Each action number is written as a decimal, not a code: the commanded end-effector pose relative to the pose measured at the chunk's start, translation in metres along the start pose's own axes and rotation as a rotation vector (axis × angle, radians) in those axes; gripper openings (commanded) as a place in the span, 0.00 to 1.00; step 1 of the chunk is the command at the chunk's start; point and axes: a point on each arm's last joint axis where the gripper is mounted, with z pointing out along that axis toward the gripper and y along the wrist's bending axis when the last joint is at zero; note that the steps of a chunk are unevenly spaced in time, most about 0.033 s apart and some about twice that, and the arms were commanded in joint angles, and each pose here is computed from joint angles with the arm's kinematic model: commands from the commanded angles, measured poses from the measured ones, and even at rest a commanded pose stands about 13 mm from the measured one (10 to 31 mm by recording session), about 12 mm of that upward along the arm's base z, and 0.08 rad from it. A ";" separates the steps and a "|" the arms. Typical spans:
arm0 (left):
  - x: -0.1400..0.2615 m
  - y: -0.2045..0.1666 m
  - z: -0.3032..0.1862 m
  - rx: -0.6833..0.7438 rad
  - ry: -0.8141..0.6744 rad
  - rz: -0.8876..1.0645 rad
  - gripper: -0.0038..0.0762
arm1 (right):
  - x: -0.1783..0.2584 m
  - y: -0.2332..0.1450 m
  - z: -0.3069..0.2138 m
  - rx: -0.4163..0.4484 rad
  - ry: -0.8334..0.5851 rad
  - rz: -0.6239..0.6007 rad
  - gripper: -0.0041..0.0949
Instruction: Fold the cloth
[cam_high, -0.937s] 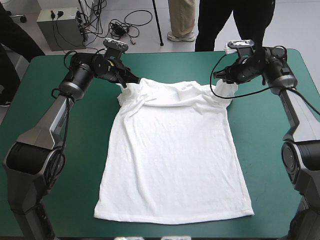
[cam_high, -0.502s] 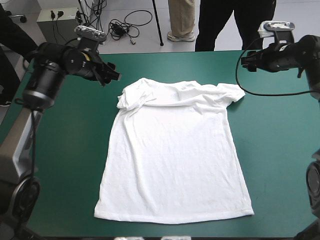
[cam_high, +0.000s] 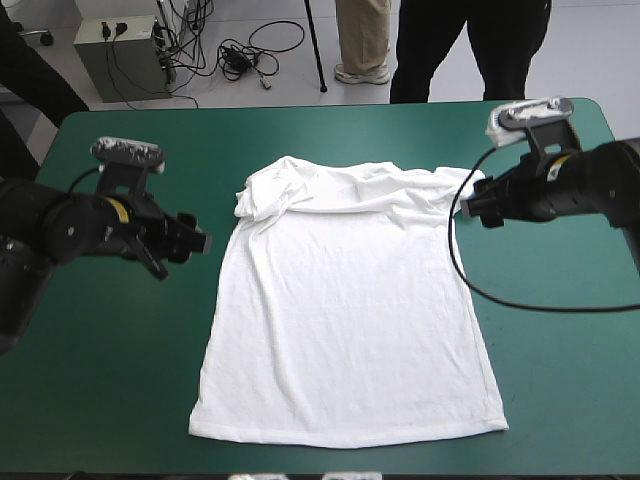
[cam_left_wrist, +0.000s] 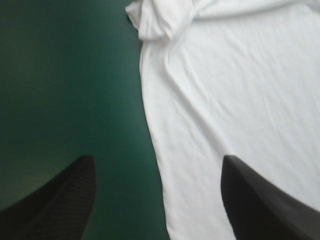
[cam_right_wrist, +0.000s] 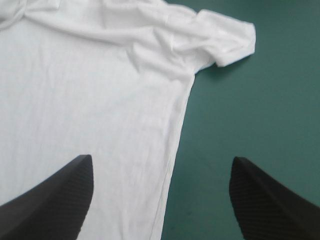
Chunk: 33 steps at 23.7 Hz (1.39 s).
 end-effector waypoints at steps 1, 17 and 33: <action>0.043 -0.007 0.001 0.055 0.095 -0.046 0.69 | 0.024 0.010 -0.020 -0.004 -0.018 -0.012 0.76; 0.179 -0.028 0.117 0.081 0.482 -0.095 0.67 | 0.151 0.016 0.058 -0.060 0.315 0.036 0.68; 0.182 -0.034 0.154 0.066 0.535 -0.117 0.06 | 0.208 0.038 0.094 0.110 0.410 -0.007 0.68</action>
